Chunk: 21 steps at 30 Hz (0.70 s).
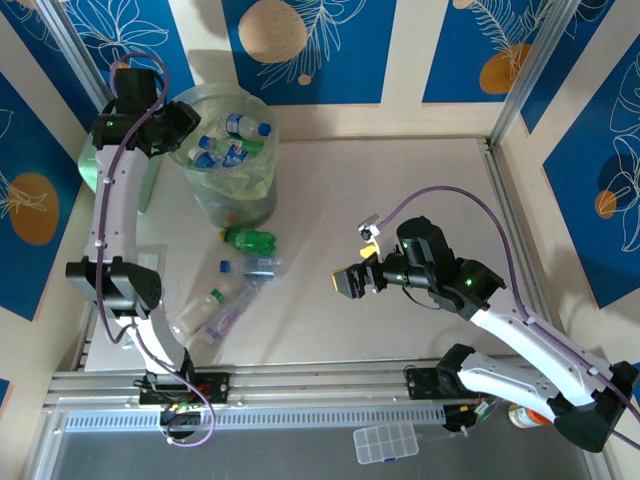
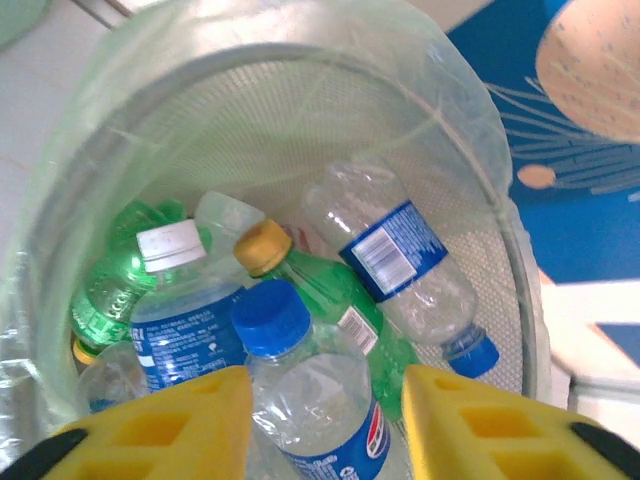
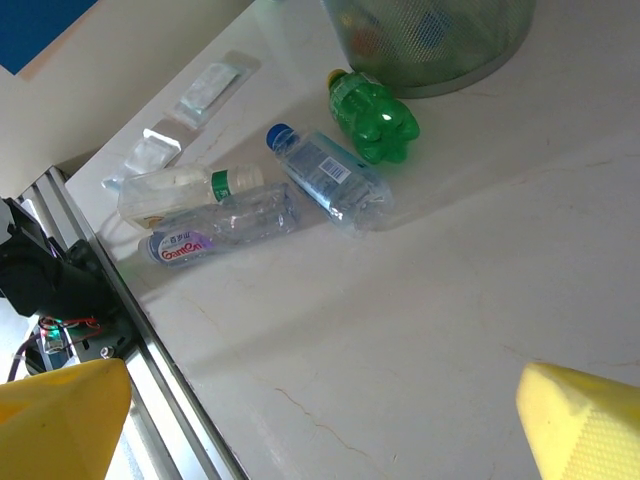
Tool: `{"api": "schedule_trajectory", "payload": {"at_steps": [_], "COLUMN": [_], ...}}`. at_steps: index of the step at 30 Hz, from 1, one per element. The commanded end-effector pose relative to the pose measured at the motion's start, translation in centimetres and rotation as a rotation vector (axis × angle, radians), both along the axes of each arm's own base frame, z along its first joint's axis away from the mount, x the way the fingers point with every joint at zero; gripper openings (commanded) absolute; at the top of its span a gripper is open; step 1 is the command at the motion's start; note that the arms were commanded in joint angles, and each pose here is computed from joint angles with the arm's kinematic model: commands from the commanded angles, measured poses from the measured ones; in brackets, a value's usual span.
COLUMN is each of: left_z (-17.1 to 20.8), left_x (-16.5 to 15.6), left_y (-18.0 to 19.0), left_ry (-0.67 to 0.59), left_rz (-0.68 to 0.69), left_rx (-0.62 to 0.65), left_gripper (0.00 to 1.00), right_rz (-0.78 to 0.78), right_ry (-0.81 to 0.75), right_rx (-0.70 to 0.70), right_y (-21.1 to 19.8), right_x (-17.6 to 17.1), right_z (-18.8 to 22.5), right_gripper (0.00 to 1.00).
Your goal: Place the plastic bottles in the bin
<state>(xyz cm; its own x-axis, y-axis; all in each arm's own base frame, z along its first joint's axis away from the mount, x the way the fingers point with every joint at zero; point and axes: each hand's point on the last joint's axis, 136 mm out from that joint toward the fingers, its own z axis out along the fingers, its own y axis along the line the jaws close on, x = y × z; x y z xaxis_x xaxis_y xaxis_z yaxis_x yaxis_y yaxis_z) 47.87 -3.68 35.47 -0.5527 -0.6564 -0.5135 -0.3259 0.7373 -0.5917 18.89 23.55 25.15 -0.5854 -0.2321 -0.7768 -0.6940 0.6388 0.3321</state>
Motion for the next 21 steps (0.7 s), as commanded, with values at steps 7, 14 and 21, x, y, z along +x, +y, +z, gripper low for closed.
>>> {"api": "schedule_trajectory", "payload": {"at_steps": [7, 14, 21], "left_z": [-4.4, -7.9, -4.2], "left_x": [1.8, 2.8, 2.3], "left_y": [-4.5, -4.5, -4.9], "left_ry": [0.038, 0.105, 0.020], "left_rz": [-0.143, -0.117, -0.158], "left_rx": [-0.087, -0.095, -0.072], "left_gripper": [0.32, 0.32, 0.34], "right_rz": [0.013, 0.029, 0.038], "right_ry": [-0.025, -0.014, -0.036], "right_rx": [0.025, 0.009, 0.003], "right_y": [0.8, 1.1, 0.9], "right_x": [-0.2, -0.7, -1.0], "right_z": [1.9, 1.4, 2.1], "right_gripper": [0.99, 0.99, 0.98]}}
